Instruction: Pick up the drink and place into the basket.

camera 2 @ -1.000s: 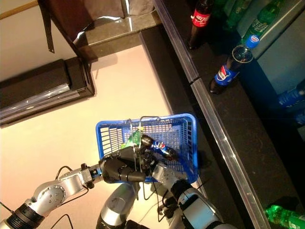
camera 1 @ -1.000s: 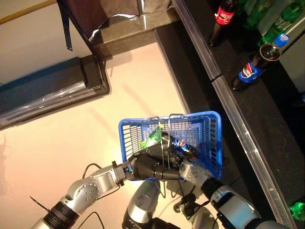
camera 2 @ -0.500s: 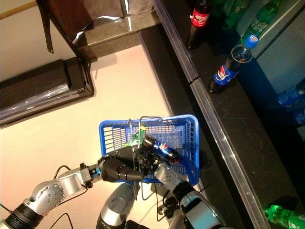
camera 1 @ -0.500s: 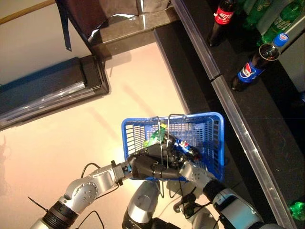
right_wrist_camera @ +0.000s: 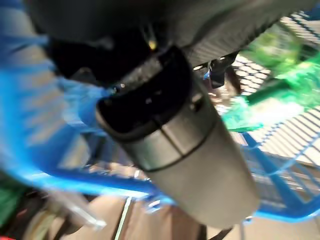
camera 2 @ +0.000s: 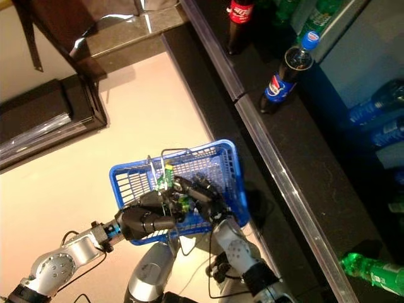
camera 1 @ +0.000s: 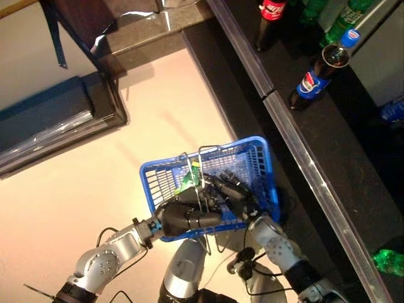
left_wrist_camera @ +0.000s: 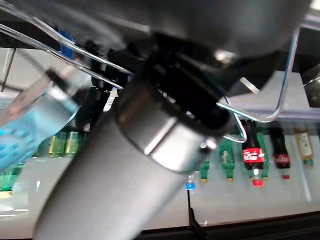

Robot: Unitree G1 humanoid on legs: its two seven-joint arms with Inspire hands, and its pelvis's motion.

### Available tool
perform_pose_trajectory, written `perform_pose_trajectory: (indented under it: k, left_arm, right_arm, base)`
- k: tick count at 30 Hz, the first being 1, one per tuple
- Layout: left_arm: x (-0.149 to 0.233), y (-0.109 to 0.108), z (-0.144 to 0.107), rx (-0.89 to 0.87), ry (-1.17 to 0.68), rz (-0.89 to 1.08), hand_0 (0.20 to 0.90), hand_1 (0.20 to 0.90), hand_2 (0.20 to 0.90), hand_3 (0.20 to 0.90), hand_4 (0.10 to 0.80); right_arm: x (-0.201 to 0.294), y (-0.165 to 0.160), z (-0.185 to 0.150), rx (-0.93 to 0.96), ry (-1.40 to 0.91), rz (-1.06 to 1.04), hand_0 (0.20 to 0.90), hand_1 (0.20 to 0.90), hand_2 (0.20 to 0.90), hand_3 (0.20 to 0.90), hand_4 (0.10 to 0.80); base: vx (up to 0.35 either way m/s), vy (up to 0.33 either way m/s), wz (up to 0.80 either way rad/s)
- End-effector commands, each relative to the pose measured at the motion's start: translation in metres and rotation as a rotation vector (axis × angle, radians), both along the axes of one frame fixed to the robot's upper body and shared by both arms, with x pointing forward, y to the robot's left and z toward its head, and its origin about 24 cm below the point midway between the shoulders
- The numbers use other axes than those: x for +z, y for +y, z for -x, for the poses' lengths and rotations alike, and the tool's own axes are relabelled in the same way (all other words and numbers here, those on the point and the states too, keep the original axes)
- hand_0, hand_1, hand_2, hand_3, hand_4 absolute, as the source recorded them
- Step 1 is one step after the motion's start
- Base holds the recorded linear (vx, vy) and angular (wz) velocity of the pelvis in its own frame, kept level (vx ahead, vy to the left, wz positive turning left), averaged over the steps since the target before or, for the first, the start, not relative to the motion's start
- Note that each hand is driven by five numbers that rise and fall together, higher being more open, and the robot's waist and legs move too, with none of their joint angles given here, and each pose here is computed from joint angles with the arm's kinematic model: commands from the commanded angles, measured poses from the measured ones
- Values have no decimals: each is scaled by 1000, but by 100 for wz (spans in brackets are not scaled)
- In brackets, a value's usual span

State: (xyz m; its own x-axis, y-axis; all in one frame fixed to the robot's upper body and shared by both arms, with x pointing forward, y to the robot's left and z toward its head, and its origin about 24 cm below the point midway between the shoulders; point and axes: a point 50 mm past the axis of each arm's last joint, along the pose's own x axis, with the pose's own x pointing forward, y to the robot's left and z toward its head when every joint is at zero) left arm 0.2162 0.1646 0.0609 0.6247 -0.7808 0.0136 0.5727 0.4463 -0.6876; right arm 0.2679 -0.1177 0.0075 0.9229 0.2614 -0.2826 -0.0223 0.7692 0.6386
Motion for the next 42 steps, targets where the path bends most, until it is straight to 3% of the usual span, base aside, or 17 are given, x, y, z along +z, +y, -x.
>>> perform_pose_trajectory:
  k: [1, 12, 21, 30, 38, 42]
  left_arm:
    - [116, -52, 45, -450, -635, 631, 300, 300, 300, 200, 100]
    - [93, -35, 32, -197, -569, 569, 300, 300, 300, 200, 100]
    - [47, -5, 13, 256, -353, 459, 300, 300, 300, 200, 100]
    - [-34, 43, 24, 796, -16, 122, 300, 300, 300, 200, 100]
    - [-97, 65, 46, 1004, 279, -78, 300, 300, 300, 200, 100]
    - [-149, 70, 63, 1092, 526, -129, 300, 300, 300, 200, 100]
  right_arm:
    - [36, 12, -3, 118, -214, -22, 900, 900, 900, 900, 800]
    - [76, 3, 33, 292, -482, -121, 900, 900, 900, 900, 800]
    - [72, -6, 61, 387, -562, -169, 900, 900, 900, 900, 800]
    - [13, -31, 88, 331, -344, -134, 900, 900, 900, 900, 800]
    - [-39, -56, 107, 255, -110, 55, 900, 900, 900, 900, 800]
    - [-94, -69, 130, 193, 180, 222, 900, 900, 900, 900, 800]
  base:
    - [-19, -4, -6]
    - [-15, -11, -8]
    - [19, -10, -15]
    - [23, -16, -29]
    - [-29, -10, -21]
    - [-20, 11, -16]
